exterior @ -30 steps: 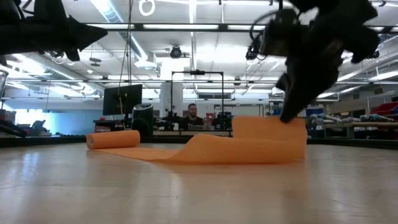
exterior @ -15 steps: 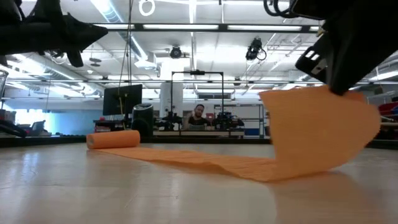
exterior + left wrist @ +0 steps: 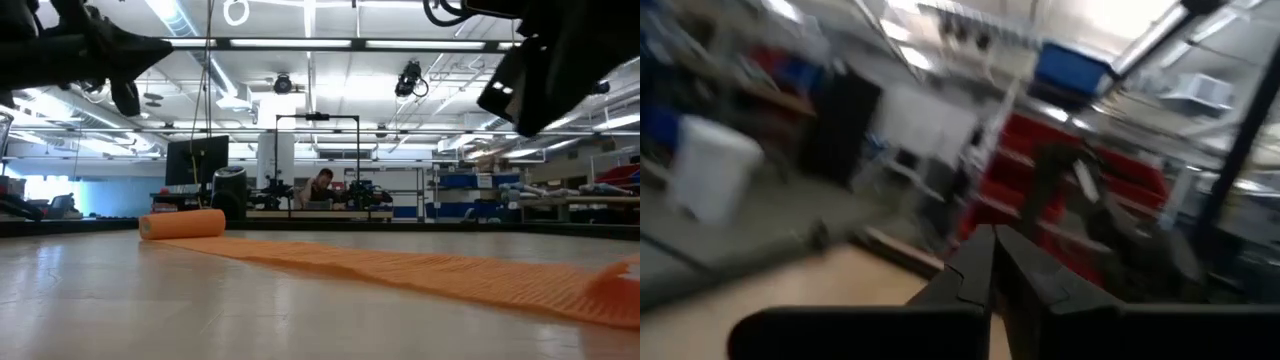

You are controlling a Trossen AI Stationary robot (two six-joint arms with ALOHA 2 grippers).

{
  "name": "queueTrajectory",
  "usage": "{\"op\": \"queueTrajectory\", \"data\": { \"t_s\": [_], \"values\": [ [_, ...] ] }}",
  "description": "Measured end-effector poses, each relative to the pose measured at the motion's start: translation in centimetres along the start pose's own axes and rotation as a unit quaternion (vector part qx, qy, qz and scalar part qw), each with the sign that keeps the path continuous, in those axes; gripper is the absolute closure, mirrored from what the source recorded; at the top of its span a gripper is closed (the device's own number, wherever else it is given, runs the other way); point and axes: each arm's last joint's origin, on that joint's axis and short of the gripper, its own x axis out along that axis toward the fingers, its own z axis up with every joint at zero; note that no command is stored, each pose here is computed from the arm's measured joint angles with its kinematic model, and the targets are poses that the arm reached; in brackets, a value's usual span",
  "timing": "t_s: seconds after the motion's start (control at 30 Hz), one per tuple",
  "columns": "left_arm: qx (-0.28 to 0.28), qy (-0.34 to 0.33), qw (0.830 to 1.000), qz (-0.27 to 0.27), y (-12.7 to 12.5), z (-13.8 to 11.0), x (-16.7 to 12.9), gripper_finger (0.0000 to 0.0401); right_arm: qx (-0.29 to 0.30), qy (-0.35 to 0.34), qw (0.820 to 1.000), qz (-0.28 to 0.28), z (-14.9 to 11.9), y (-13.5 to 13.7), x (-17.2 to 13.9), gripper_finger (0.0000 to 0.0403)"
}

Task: Roll bandage
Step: Roll the orange bandage

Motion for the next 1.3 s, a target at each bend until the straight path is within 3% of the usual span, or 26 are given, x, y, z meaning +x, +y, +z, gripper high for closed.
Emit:
{"op": "queueTrajectory", "data": {
  "t_s": [0.13, 0.23, 0.47, 0.6, 0.7, 0.83, 0.9, 1.03, 1.17, 1.3],
  "values": [
    [-0.061, 0.063, 0.996, -0.028, 0.0, -0.9, 0.1, 0.0340, -0.018, -0.012, 1.000, -0.001, 0.5, -0.5, 0.0, 0.0245],
    [-0.068, 0.105, 0.992, -0.018, 0.2, -1.7, 0.2, 0.0315, -0.026, -0.013, 1.000, -0.007, 0.8, -0.9, 0.0, 0.0247],
    [0.013, 0.208, 0.978, 0.024, 0.8, -3.9, 0.3, 0.0301, -0.037, -0.019, 0.999, -0.019, 1.4, -1.9, 0.0, 0.0253],
    [0.114, 0.246, 0.963, 0.008, 0.8, -4.8, 0.6, 0.0313, -0.045, -0.021, 0.998, -0.024, 1.6, -2.3, 0.1, 0.0252],
    [0.161, 0.287, 0.943, 0.053, 1.4, -5.7, 0.5, 0.0325, -0.048, -0.022, 0.998, -0.027, 1.8, -2.6, 0.0, 0.0255],
    [0.190, 0.346, 0.908, 0.140, 2.4, -7.0, 0.2, 0.0350, -0.052, -0.024, 0.998, -0.032, 2.0, -3.0, 0.0, 0.0264],
    [0.195, 0.366, 0.897, 0.153, 2.6, -7.5, 0.3, 0.0364, -0.055, -0.024, 0.998, -0.034, 2.1, -3.2, 0.0, 0.0271],
    [0.203, 0.398, 0.887, 0.116, 2.4, -7.8, 1.0, 0.0388, -0.053, -0.026, 0.997, -0.039, 2.3, -3.6, 0.0, 0.0287],
    [0.239, 0.422, 0.870, 0.084, 1.5, -6.9, 2.2, 0.0385, -0.056, -0.027, 0.997, -0.041, 2.4, -3.8, 0.0, 0.0298],
    [0.233, 0.416, 0.878, 0.046, 0.0, -5.7, 3.9, 0.0351, -0.063, -0.026, 0.997, -0.041, 2.4, -3.8, 0.0, 0.0299]
  ]
}}
